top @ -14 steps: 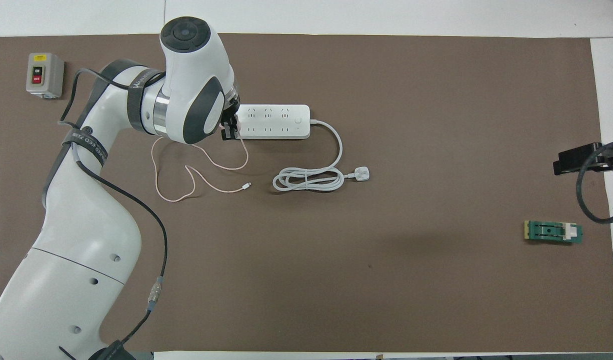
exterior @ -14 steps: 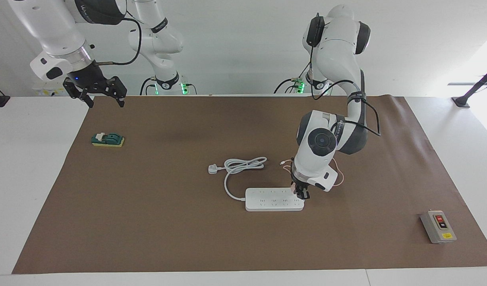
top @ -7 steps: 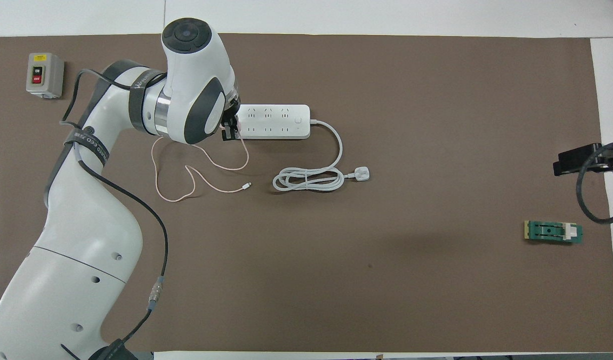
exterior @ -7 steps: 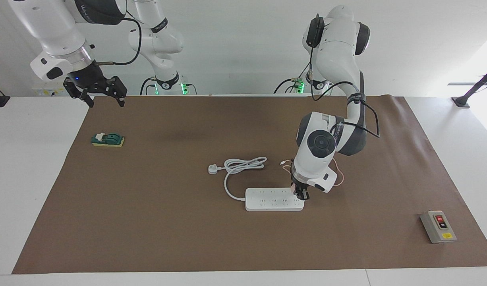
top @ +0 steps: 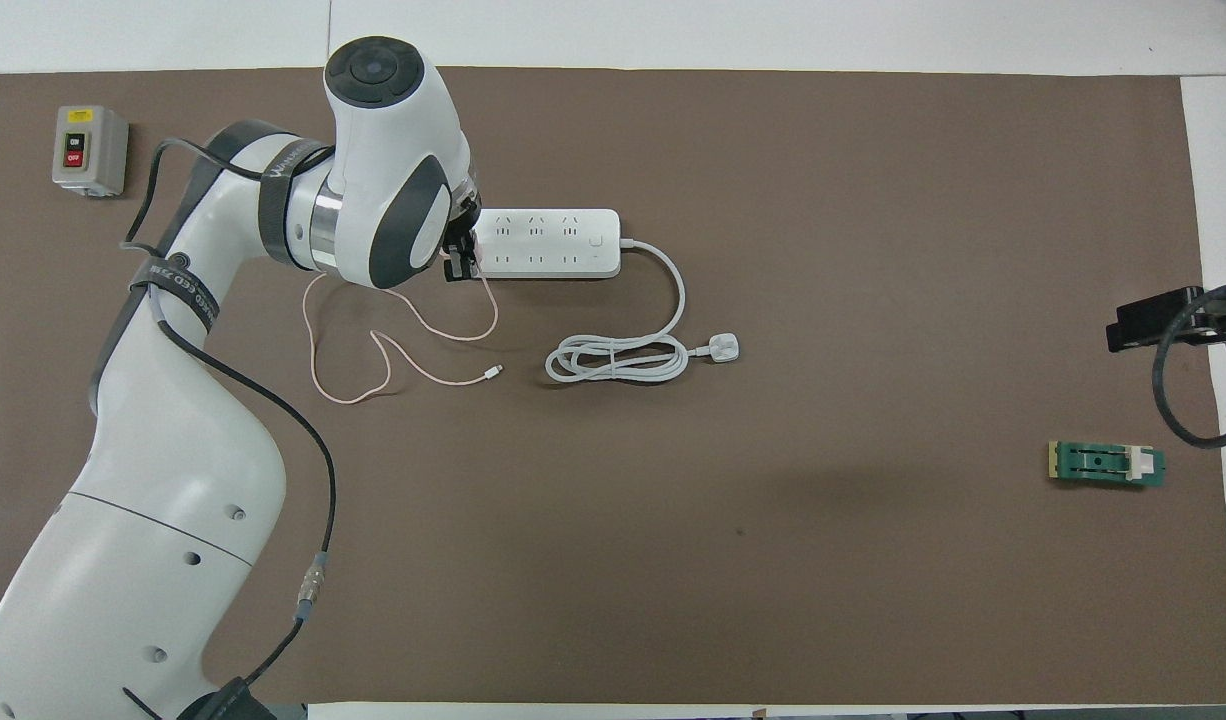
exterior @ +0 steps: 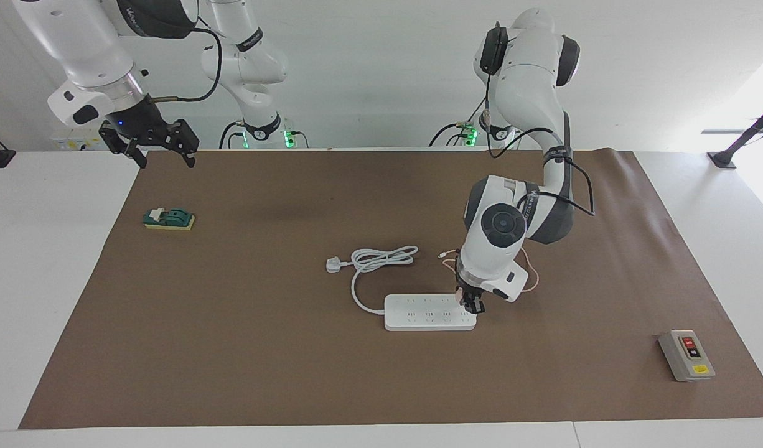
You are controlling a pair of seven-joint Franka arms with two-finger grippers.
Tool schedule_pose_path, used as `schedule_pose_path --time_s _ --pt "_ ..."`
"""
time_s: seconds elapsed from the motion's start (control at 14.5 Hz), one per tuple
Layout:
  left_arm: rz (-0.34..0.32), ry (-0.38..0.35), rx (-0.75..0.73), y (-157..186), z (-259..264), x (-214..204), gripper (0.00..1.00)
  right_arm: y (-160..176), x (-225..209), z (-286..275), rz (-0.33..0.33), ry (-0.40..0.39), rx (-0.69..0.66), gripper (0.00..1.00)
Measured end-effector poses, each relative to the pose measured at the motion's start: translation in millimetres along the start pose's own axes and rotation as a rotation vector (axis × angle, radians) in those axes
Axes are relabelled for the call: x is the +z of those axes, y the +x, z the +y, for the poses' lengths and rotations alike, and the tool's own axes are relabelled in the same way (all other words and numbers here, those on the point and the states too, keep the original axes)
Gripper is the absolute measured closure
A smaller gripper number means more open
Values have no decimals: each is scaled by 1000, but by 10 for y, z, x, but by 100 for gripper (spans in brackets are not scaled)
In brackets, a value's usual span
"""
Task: Plug charger into power strip
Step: 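Push the charger prongs into the strip socket with the left gripper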
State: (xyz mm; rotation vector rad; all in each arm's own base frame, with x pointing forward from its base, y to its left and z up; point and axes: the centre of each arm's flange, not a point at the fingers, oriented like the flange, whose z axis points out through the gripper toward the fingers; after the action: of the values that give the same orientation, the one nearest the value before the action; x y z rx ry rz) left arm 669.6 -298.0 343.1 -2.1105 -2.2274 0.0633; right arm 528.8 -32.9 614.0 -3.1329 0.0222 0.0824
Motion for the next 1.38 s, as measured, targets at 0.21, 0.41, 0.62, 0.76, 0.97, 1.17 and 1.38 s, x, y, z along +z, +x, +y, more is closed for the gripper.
schedule_pose_path --time_s 0.21,0.41,0.62,0.76,0.97,1.17,1.38 --pt "4 -2 3 -8 -5 4 68 0 0 0 0 0 0 0" --pt "9 -6 6 -22 -11 6 68 0 0 0 0 0 0 0" --pt "11 -13 -3 -32 -21 83 68 0 0 0 0 0 0 0" --pt "20 -27 -5 -48 -46 83 68 0 0 0 0 0 0 0" --pt "37 -51 -10 -79 -90 91 68 0 0 0 0 0 0 0" --pt "35 -57 -10 -77 -100 105 68 0 0 0 0 0 0 0" --pt "34 -59 -14 -76 -104 105 68 0 0 0 0 0 0 0"
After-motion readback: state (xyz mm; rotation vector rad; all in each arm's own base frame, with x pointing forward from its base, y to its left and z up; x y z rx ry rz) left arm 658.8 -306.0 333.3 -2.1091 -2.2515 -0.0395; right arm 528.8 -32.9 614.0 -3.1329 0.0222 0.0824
